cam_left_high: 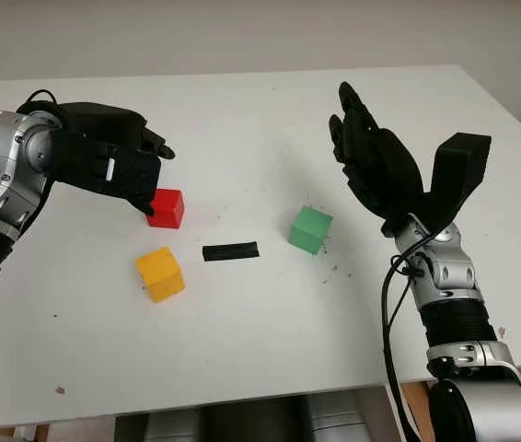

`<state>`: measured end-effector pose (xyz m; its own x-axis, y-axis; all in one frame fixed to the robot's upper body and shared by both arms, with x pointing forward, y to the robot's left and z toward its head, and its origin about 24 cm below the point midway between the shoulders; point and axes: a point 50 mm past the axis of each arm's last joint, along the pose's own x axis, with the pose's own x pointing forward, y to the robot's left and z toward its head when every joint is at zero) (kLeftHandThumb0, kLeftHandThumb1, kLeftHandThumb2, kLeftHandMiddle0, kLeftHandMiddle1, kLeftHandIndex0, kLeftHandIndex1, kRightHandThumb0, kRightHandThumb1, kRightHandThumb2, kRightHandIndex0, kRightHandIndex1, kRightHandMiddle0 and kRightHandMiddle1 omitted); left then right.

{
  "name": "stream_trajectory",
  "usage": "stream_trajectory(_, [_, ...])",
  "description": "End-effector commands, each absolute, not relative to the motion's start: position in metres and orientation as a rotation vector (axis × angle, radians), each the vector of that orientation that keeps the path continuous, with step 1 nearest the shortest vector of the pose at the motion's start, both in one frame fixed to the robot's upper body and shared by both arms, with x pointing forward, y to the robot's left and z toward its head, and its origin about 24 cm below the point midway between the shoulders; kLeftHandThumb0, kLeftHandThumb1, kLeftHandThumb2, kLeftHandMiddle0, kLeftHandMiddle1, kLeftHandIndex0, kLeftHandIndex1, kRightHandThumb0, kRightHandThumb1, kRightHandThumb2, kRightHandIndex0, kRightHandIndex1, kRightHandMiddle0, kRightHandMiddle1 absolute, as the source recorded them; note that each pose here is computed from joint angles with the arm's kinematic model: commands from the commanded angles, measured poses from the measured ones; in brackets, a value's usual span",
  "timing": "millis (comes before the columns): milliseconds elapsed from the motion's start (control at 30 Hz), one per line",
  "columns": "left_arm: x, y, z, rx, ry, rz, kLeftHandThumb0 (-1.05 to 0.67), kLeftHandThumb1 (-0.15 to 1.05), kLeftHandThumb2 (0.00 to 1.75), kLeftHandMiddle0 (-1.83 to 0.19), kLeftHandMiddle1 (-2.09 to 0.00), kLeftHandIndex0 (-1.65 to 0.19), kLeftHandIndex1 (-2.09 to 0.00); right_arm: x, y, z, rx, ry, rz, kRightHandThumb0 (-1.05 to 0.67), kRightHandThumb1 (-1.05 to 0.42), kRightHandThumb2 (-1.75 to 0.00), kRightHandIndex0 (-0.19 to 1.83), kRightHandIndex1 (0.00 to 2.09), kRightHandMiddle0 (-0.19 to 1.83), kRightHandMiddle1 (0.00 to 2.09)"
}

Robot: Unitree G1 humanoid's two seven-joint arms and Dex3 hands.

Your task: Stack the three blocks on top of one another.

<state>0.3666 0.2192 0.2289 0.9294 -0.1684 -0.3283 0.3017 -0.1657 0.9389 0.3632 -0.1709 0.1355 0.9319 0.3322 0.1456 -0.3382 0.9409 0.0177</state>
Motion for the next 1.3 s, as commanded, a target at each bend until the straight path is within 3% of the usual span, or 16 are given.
stream_trajectory(0, [0.365, 0.222, 0.228, 1.71, 0.084, -0.389, -0.77, 0.87, 0.05, 0.03, -0.06, -0.38, -0.1, 0.364, -0.17, 0.141, 0.045, -0.167, 0.345, -0.8, -1.05, -0.68, -0.19, 0.0, -0.19, 0.0])
stream_trajectory(300, [0.363, 0.221, 0.211, 1.749, 0.032, -0.331, -0.71, 0.89, 0.06, 0.03, -0.05, -0.43, -0.11, 0.363, -0.173, 0.141, 0.023, -0.163, 0.348, -0.79, -1.05, -0.7, -0.19, 0.0, -0.19, 0.0])
stream_trajectory(1267, [0.369, 0.217, 0.182, 1.697, 0.096, -0.369, -0.73, 0.89, 0.05, 0.02, -0.05, -0.42, -0.08, 0.363, -0.174, 0.143, 0.01, -0.158, 0.342, -0.79, -1.05, -0.71, -0.19, 0.0, -0.19, 0.0])
